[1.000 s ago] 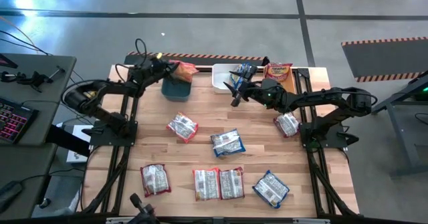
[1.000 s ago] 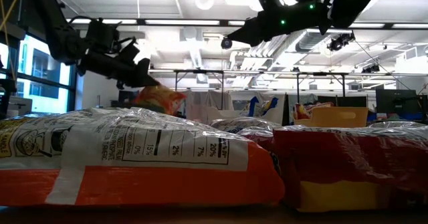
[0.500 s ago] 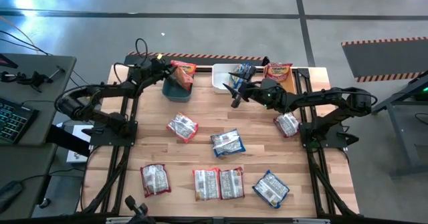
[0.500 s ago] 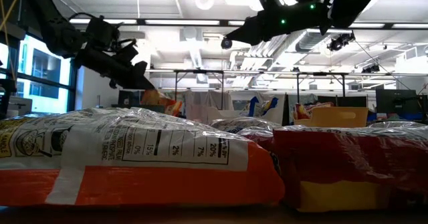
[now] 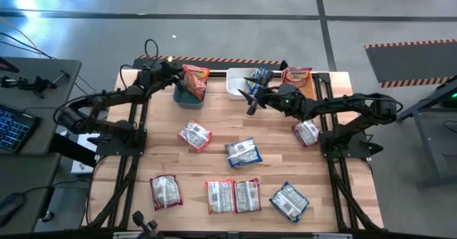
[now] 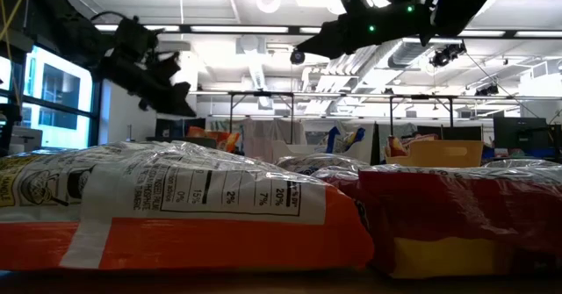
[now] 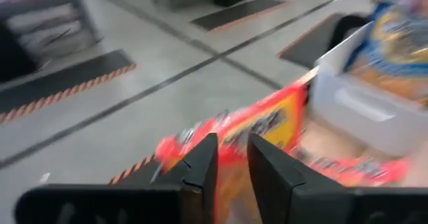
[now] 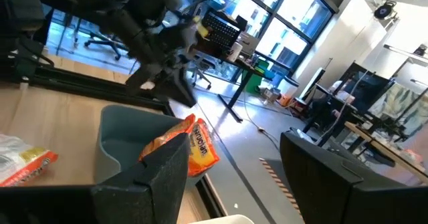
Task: Sort Maruchan noodles
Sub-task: Put the right orange noodle pack into the blue bin
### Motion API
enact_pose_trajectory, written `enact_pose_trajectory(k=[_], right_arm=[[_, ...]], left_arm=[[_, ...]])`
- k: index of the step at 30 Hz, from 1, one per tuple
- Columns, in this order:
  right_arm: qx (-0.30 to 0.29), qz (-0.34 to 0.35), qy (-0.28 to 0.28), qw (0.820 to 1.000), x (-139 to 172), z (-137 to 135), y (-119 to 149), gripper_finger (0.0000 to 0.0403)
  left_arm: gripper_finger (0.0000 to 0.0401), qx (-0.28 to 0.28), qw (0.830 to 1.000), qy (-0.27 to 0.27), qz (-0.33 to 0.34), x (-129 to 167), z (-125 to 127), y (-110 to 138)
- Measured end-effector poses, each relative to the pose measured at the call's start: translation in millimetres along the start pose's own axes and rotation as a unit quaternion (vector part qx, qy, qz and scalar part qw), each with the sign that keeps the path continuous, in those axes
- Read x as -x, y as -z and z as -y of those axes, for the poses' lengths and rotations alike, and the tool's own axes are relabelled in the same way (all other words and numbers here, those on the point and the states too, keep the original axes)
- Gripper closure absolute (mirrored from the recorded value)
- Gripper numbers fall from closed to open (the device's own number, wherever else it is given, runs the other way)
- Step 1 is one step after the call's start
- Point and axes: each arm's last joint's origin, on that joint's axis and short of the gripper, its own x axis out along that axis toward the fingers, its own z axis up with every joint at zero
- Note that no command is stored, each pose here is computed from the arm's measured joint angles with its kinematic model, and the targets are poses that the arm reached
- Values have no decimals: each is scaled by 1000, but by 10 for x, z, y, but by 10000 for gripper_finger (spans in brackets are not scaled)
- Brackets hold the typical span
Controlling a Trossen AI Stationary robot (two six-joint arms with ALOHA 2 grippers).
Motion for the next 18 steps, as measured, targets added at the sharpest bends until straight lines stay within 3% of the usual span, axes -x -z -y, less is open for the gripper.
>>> enact_pose_trajectory(k=[3,7,13,18], right_arm=[[0,2,-7,1000,0,-6,1,178],[1,2,-12,1000,0,-9,3,178],[8,-14,-49,999,3,-52,52,178],[25,-46,-102,993,13,-98,147,186]], left_arm=[[367,-33,998,60,6,42,64,-238],[396,-86,986,133,-61,85,182,-571],[351,-163,962,110,-191,-127,371,-727],[293,-215,929,127,-273,-315,504,-815]])
